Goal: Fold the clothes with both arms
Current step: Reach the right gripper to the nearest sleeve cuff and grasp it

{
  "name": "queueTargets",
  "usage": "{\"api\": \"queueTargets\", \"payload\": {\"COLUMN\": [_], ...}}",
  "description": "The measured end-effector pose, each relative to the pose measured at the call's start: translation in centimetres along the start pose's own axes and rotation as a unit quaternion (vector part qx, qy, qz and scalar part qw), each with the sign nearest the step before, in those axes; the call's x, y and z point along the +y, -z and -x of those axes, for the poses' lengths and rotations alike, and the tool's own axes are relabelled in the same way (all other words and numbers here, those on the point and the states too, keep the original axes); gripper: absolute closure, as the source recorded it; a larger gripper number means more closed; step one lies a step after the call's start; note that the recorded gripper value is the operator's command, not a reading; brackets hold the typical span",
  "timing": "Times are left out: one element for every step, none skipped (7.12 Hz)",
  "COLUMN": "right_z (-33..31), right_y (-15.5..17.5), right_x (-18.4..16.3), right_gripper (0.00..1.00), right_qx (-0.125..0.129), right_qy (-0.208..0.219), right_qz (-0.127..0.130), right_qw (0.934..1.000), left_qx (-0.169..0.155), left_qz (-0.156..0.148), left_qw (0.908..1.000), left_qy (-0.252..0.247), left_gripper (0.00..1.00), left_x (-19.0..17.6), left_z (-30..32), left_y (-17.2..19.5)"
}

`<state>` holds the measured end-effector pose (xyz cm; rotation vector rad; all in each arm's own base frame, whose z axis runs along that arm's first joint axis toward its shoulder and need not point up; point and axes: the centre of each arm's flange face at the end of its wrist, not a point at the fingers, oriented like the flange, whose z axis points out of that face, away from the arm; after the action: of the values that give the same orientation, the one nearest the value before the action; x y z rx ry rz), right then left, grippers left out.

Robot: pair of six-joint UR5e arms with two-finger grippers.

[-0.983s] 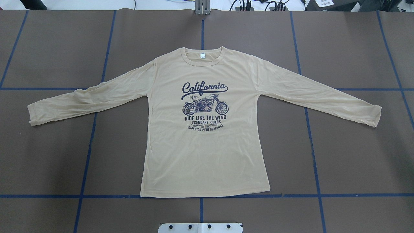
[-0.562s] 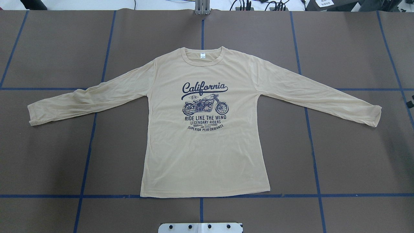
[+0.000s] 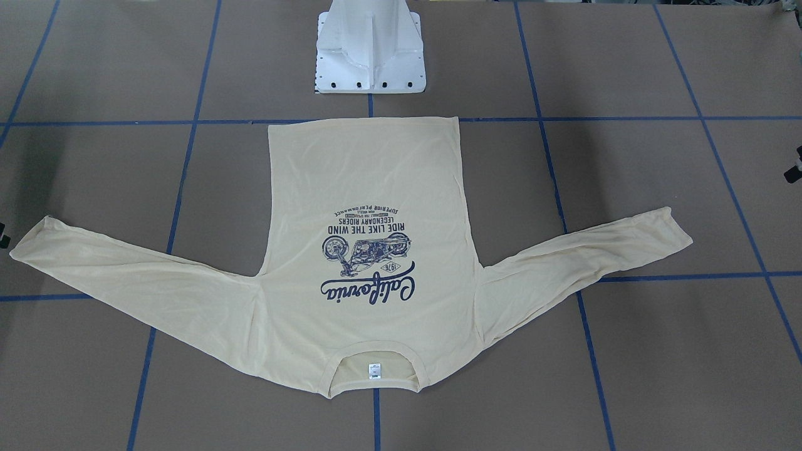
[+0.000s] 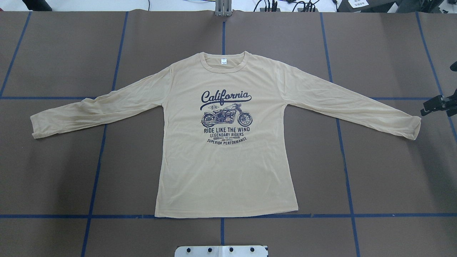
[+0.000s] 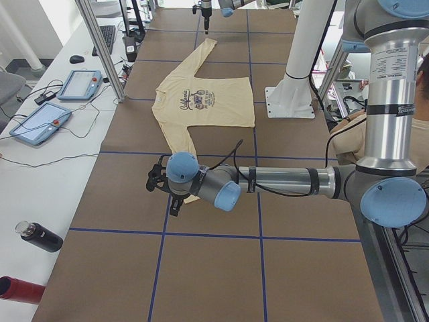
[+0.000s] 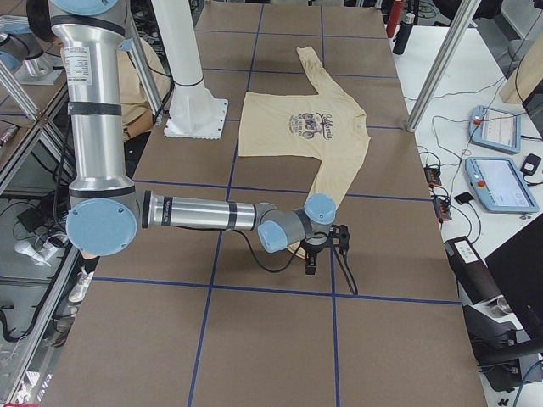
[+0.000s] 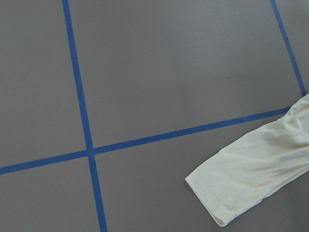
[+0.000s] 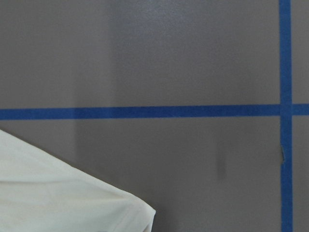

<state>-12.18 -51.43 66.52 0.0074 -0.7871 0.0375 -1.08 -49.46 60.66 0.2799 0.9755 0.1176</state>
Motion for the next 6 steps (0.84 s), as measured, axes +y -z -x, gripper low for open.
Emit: {"api": "queueTargets", "payload": {"right_z": [0.6,0.9,1.3,1.8,2.0,2.1], "right_y": [-0.4,-1.1,-2.0,-2.8,-3.3,-3.5], "right_x": [-0.2,-0.3,-0.5,-0.7,-0.8,-0.8], "right_gripper": [0.09,0.09,0.12,0.30,0.69,0.85], "right_qx": [0.001,0.002,0.002,0.003,0.003,0.003], "right_qy": [-0.004,-0.005,-0.002,0.002,0.004,0.005], "right_qz": [0.001,0.006,0.012,0.016,0.019,0.021], "right_qw": [1.0000,1.0000,0.9999,0.9999,0.9998,0.9998], "left_qx": [-0.001,-0.002,-0.002,-0.002,-0.002,-0.002], "left_qz": [-0.001,-0.001,-0.001,-0.002,-0.002,-0.003], "left_qw": [1.0000,1.0000,1.0000,1.0000,1.0000,1.0000], "left_qy": [-0.001,-0.003,-0.004,-0.005,-0.006,-0.005], "left_gripper": [0.01,0.01,0.01,0.01,0.01,0.01], "left_x": [0.0,0.0,0.0,0.0,0.0,-0.1], "left_z": [0.0,0.0,0.0,0.0,0.0,-0.1], "left_y": [0.0,0.0,0.0,0.0,0.0,0.1]}}
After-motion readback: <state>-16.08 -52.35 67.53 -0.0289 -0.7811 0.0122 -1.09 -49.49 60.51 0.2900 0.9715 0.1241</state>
